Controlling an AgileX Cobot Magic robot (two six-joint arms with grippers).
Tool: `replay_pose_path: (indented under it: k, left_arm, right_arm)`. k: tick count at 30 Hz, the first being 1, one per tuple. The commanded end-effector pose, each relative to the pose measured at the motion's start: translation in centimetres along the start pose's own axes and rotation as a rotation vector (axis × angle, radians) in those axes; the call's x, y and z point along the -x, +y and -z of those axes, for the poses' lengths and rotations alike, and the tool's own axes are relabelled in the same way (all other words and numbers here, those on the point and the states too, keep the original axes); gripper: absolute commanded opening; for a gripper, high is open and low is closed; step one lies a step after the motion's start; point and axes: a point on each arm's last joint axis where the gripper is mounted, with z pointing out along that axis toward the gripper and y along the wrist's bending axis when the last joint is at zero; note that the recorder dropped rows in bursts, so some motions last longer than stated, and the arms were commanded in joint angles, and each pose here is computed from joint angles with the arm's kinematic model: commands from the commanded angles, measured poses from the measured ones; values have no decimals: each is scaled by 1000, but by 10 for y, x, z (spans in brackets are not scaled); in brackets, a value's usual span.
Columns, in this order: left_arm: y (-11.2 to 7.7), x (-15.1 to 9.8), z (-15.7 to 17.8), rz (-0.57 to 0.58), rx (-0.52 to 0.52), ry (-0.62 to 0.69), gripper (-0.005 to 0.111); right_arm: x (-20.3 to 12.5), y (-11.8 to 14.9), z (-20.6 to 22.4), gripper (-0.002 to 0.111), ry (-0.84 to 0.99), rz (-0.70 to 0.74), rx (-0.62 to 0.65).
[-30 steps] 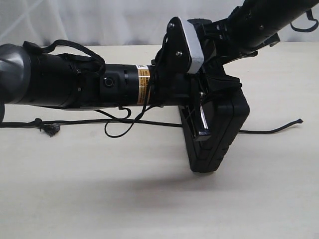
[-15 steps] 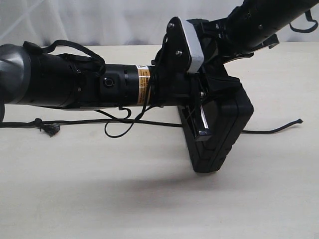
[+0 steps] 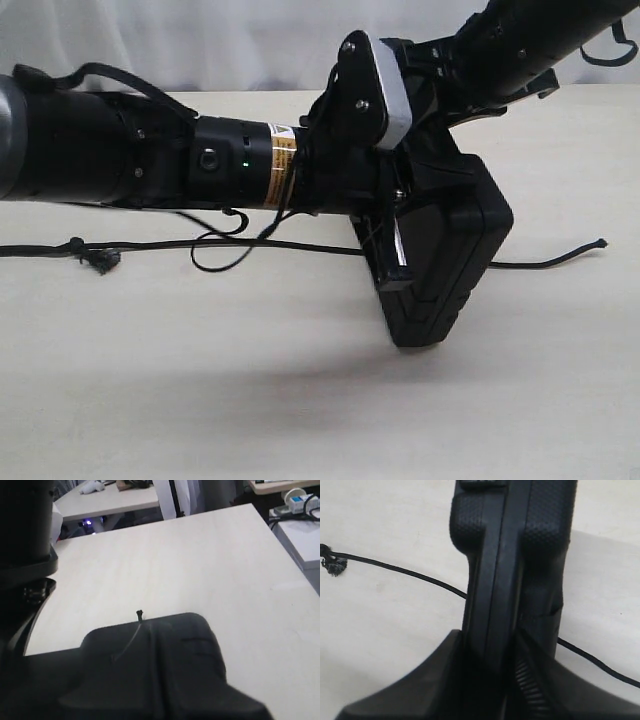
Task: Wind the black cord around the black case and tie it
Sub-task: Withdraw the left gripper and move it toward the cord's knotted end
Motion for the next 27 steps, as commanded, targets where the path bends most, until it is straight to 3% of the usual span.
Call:
replay_pose_path:
  k: [1,4,9,15,27]
  left_arm:
    - [9,-14,14,0,135,245,0]
    - [14,-4,25,27,201,266,0]
    - [22,7,41,170,346,274,0]
    - [11,7,61,165,375,293,0]
    - [-3,16,96,151,440,282,0]
  right_arm:
    - [0,-2,1,4,-2,39,-26]
    - [0,-2,1,4,-2,39,-26]
    - [0,-2,1,4,-2,39,-26]
    - [0,-2,1,4,-3,30,-26]
    - [6,-2,1,4,-72,-170,-11]
